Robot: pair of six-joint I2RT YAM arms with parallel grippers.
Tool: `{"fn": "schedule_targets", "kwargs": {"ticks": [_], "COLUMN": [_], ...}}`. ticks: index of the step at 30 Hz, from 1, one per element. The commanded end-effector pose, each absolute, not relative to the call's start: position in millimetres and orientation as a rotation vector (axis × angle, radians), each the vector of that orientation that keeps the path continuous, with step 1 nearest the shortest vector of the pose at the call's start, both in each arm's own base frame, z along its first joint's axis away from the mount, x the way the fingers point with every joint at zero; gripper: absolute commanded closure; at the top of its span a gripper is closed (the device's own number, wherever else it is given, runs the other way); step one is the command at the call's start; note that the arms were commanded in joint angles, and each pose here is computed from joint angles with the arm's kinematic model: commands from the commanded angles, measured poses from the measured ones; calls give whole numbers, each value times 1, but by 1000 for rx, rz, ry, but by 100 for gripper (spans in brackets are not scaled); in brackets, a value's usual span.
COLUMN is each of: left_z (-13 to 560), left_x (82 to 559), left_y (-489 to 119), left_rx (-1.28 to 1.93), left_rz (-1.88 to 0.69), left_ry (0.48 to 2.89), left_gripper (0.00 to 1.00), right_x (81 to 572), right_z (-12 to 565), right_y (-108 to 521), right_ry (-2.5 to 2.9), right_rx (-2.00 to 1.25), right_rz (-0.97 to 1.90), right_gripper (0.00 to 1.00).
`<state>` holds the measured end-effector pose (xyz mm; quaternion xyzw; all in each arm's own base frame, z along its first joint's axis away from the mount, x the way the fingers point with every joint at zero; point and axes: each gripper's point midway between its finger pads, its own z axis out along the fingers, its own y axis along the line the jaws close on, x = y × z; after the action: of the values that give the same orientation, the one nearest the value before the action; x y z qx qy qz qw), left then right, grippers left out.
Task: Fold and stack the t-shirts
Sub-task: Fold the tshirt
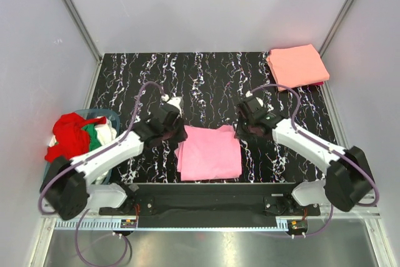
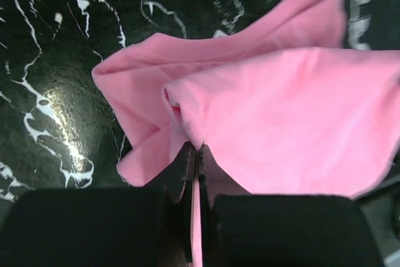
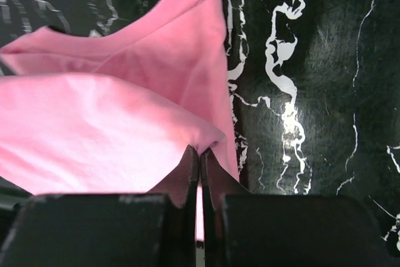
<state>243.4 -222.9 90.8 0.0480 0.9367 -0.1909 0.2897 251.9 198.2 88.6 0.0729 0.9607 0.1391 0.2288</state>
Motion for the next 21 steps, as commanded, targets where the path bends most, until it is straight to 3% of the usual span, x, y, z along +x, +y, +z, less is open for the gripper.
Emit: {"fn": "schedule_targets", "kwargs": {"ticks": [1,12,19,21], "left_z": [135,142,122,106], "left_x": [247,246,287,315], "left_y": [-213,-193,-164,-159], "left_rx": [45,-20,-150,-132], "left_rz": [-526,-444,-296,-289], "left_ry": [2397,2368,2377,2381], "left_gripper": [100,100,100,94], "right_x": [258,278,353,389], "right_z": [131,149,118,112], "right_y": [199,213,237,227], "right_ry": [2556,2523,2499,2508], "right_rx": [180,42,-114,-43], "right_rz": [441,448,365,262], "right_gripper": [100,100,100,100]}}
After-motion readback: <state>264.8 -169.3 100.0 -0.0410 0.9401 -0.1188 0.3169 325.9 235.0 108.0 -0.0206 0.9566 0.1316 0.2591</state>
